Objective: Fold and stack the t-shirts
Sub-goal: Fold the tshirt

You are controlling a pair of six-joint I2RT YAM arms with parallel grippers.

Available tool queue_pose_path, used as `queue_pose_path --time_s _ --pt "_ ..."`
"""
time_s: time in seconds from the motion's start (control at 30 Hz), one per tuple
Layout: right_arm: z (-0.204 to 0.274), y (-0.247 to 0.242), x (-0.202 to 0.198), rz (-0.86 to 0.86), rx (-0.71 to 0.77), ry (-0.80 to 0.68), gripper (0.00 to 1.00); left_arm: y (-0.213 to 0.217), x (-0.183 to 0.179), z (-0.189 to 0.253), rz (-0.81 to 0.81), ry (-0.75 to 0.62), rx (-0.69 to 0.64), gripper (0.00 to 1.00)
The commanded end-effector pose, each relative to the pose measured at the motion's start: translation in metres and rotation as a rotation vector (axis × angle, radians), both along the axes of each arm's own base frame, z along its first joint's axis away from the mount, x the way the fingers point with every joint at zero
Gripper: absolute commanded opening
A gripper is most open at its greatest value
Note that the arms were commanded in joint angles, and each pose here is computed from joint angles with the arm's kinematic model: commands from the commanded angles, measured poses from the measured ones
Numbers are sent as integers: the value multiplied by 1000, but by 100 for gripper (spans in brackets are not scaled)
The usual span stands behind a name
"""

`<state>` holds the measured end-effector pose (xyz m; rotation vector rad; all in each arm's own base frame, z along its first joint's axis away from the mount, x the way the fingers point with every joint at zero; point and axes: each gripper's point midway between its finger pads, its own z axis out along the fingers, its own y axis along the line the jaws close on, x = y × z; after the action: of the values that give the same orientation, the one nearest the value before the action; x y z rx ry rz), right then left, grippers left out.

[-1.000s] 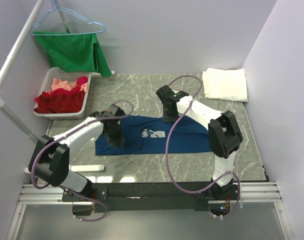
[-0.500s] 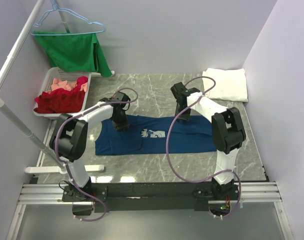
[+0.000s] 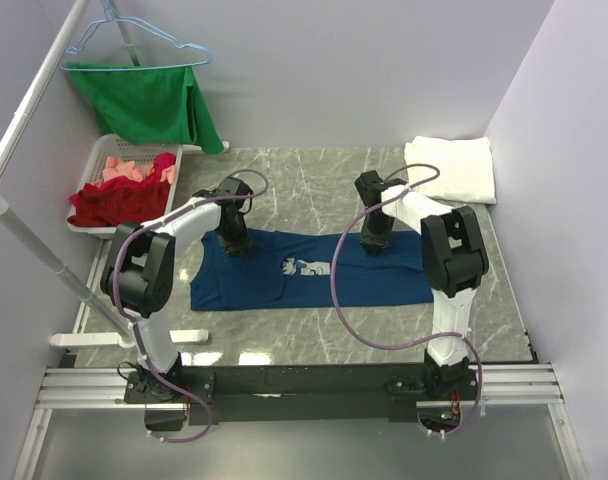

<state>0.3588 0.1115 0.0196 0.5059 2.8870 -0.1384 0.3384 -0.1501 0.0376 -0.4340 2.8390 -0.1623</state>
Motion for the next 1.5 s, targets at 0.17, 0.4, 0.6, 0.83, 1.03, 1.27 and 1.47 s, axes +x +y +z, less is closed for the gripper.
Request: queue_pose_path --time_s 0.17,0.4,0.6,0.83,1.03,1.27,1.47 --pt "1 -12 -35 -31 -24 66 29 25 -14 3 10 15 38 25" --pt "10 -24 -58 -45 -53 78 29 34 -18 5 35 28 39 25" --pt "4 -26 -60 -43 -67 93 29 32 -10 13 23 -1 16 25" --pt "4 -14 -32 -48 -39 63 29 26 18 32 27 -64 6 25" --pt "26 -10 -15 -59 -16 -5 28 22 47 54 34 -132 -5 25" --pt "40 -18 -11 -68 -36 -37 30 22 61 30 62 -86 5 25" --pt "30 -30 -18 -96 -57 -7 31 28 57 9 93 -19 46 25"
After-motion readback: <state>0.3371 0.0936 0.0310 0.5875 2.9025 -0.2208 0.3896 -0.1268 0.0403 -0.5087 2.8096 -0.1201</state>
